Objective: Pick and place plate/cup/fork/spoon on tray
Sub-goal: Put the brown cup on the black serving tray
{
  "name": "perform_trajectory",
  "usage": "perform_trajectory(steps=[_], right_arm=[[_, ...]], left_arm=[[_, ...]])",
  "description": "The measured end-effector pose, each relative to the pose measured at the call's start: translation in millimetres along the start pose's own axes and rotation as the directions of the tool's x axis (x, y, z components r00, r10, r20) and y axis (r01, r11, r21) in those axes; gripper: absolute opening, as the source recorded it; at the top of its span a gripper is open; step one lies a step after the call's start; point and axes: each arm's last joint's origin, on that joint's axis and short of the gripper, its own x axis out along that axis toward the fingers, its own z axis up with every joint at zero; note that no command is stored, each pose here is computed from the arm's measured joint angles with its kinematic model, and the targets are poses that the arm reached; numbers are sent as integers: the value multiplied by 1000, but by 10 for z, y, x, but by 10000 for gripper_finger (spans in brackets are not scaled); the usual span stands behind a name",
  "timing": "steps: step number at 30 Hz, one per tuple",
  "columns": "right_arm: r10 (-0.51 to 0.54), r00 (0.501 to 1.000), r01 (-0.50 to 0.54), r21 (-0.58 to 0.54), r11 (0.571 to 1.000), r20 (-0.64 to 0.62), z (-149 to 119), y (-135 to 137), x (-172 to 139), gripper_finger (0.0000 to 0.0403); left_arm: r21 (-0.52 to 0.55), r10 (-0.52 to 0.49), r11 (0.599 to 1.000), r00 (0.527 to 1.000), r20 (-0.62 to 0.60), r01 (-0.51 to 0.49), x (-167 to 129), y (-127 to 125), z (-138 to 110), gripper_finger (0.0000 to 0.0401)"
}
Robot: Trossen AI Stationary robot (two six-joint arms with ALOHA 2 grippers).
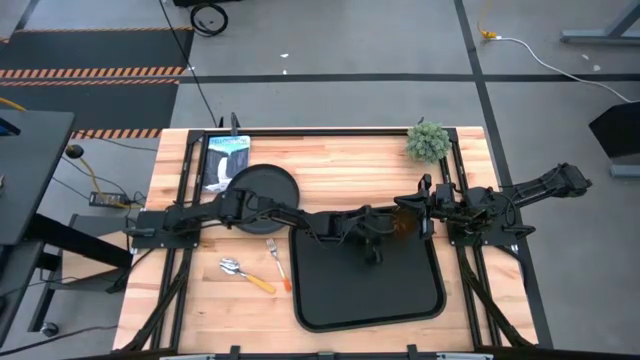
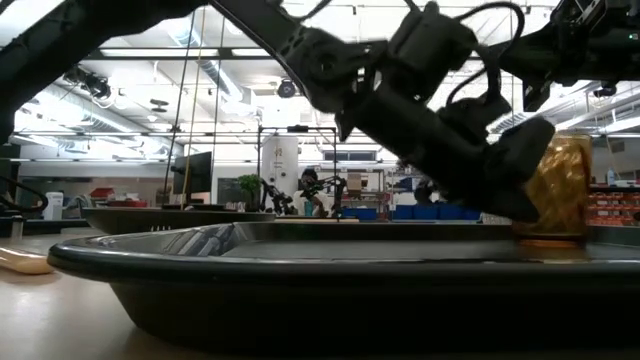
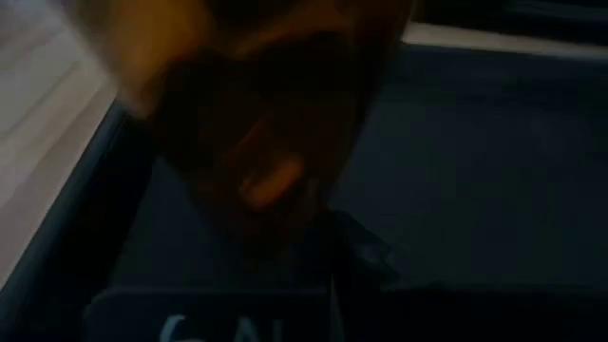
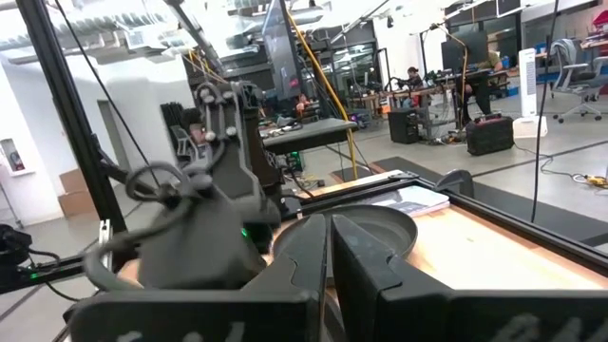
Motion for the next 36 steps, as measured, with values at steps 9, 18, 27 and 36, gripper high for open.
perform_trajectory(steps=[9,18,27,36], right_arm=[[0,1000,0,0,1000,0,1,0,0,27],[0,1000,0,0,1000,0,0,0,0,27],[0,1000,0,0,1000,0,0,0,0,27],[0,1000,0,0,1000,0,0,0,0,27]], left_arm=[[10,13,1000,999,-51,-12,41,24,-101,9],[-10,114,993,992,52,-113,127,91,-115,9],[-70,125,991,969,212,-112,202,273,-32,9],[47,107,992,980,170,-117,190,271,-40,9]])
